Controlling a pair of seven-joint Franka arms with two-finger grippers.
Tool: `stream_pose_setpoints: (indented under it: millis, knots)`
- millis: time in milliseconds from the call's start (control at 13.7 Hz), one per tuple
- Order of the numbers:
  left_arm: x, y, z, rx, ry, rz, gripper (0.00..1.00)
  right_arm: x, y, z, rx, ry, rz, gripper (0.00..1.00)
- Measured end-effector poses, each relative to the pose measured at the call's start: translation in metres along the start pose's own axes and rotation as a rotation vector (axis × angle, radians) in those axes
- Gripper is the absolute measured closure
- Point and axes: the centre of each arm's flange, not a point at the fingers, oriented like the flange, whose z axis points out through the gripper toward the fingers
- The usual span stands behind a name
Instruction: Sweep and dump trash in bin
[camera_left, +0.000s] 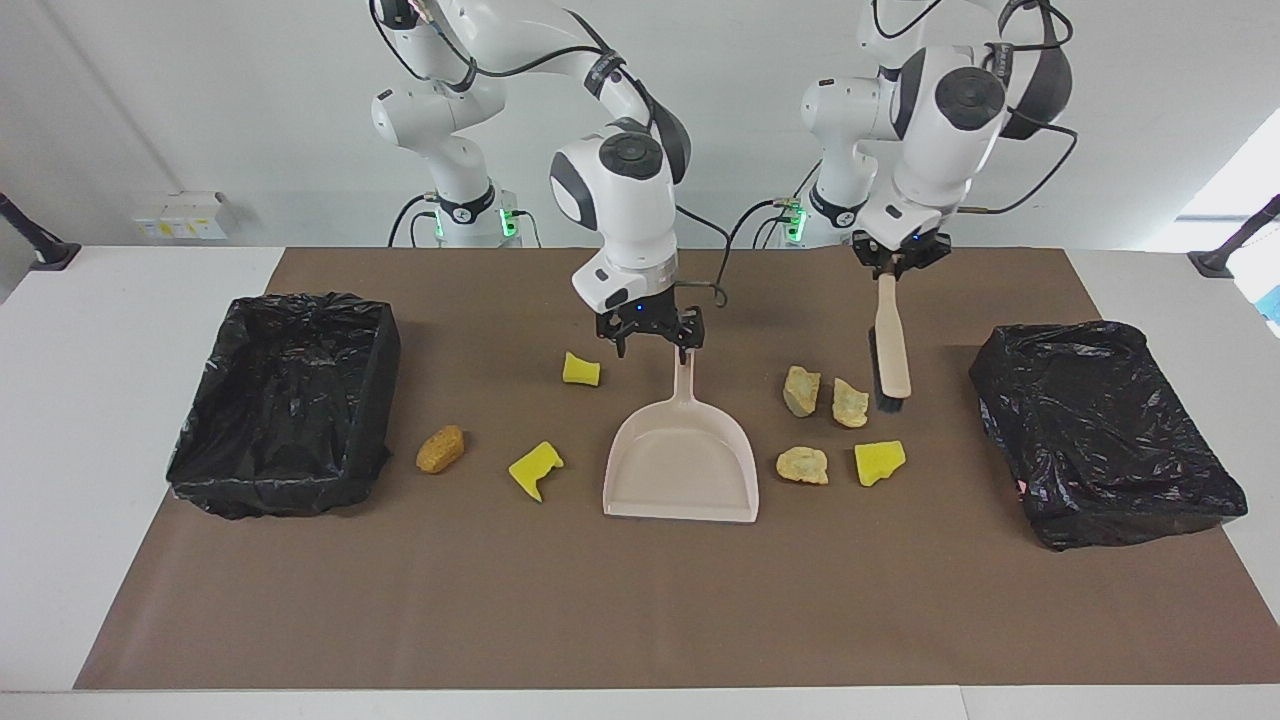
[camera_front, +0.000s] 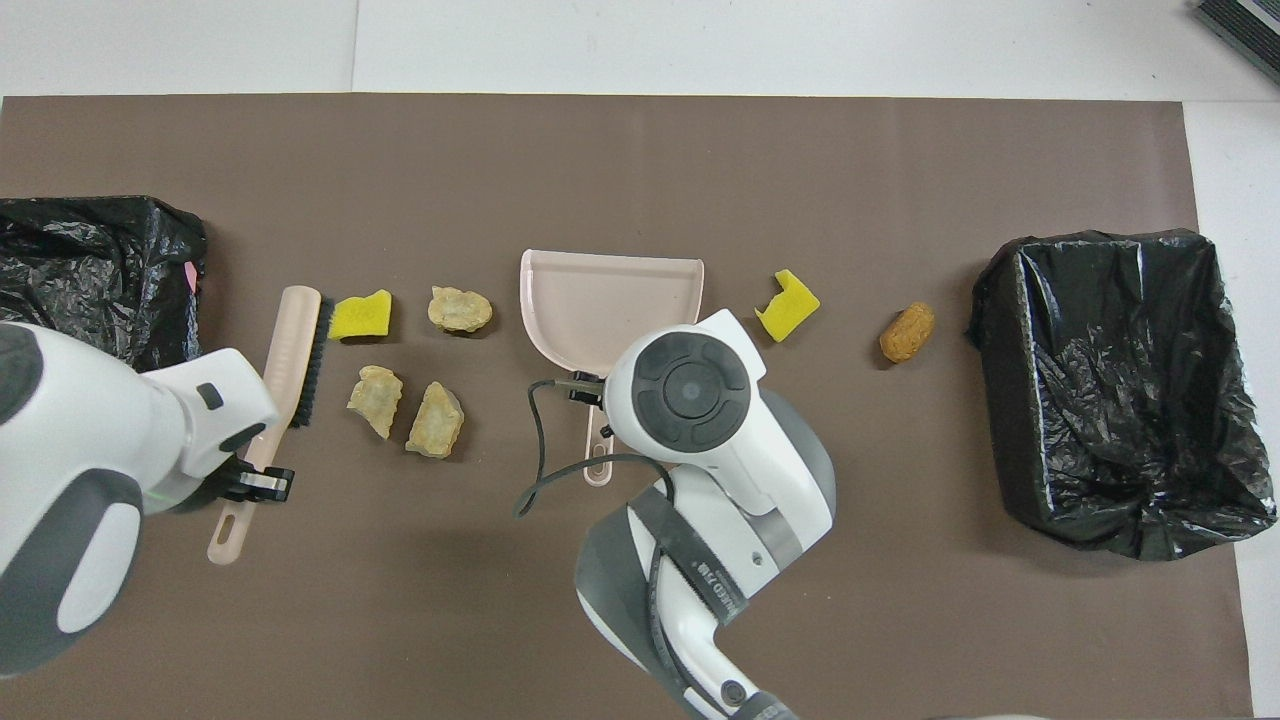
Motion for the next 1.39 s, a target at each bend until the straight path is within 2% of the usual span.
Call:
stream_pose_setpoints:
  millis: [146, 293, 439, 513, 659, 732, 806, 879, 952, 1172, 1391]
  knots:
    - [0.021, -0.038, 0.008, 0.019, 0.023, 0.028, 0.73, -0.026, -0.012, 0.029, -0.009, 0.018, -0.014, 0.02]
    - [0.035, -0.062, 0.011, 0.024, 0.031, 0.053, 0.73, -0.038, -0.009, 0.049, -0.019, 0.016, -0.025, 0.04]
    - [0.039, -0.069, 0.010, 0.022, 0.032, 0.077, 0.73, -0.043, -0.008, 0.053, -0.026, 0.012, -0.031, 0.18]
    - [0.040, -0.068, 0.009, 0.023, 0.034, 0.083, 0.73, -0.044, -0.010, 0.052, -0.027, 0.015, -0.037, 0.21]
    - [0.040, -0.065, 0.009, 0.025, 0.036, 0.088, 0.73, -0.045, -0.010, 0.051, -0.032, 0.027, -0.051, 0.41]
    - [0.041, -0.065, 0.009, 0.025, 0.036, 0.089, 0.73, -0.044, -0.010, 0.050, -0.038, 0.036, -0.061, 0.41]
    - [0.041, -0.065, 0.009, 0.025, 0.036, 0.089, 0.73, -0.044, -0.010, 0.049, -0.046, 0.045, -0.073, 0.46]
    - [0.041, -0.065, 0.009, 0.025, 0.036, 0.089, 0.73, -0.044, -0.010, 0.048, -0.058, 0.056, -0.090, 0.59]
    - [0.041, -0.065, 0.009, 0.025, 0.036, 0.090, 0.73, -0.044, -0.011, 0.045, -0.071, 0.064, -0.104, 0.67]
    - [0.041, -0.066, 0.008, 0.026, 0.040, 0.090, 0.73, -0.036, -0.010, 0.026, -0.073, 0.077, -0.167, 0.67]
    - [0.047, -0.067, 0.009, 0.030, 0.074, 0.091, 0.73, -0.013, 0.010, -0.009, -0.059, 0.089, -0.216, 0.67]
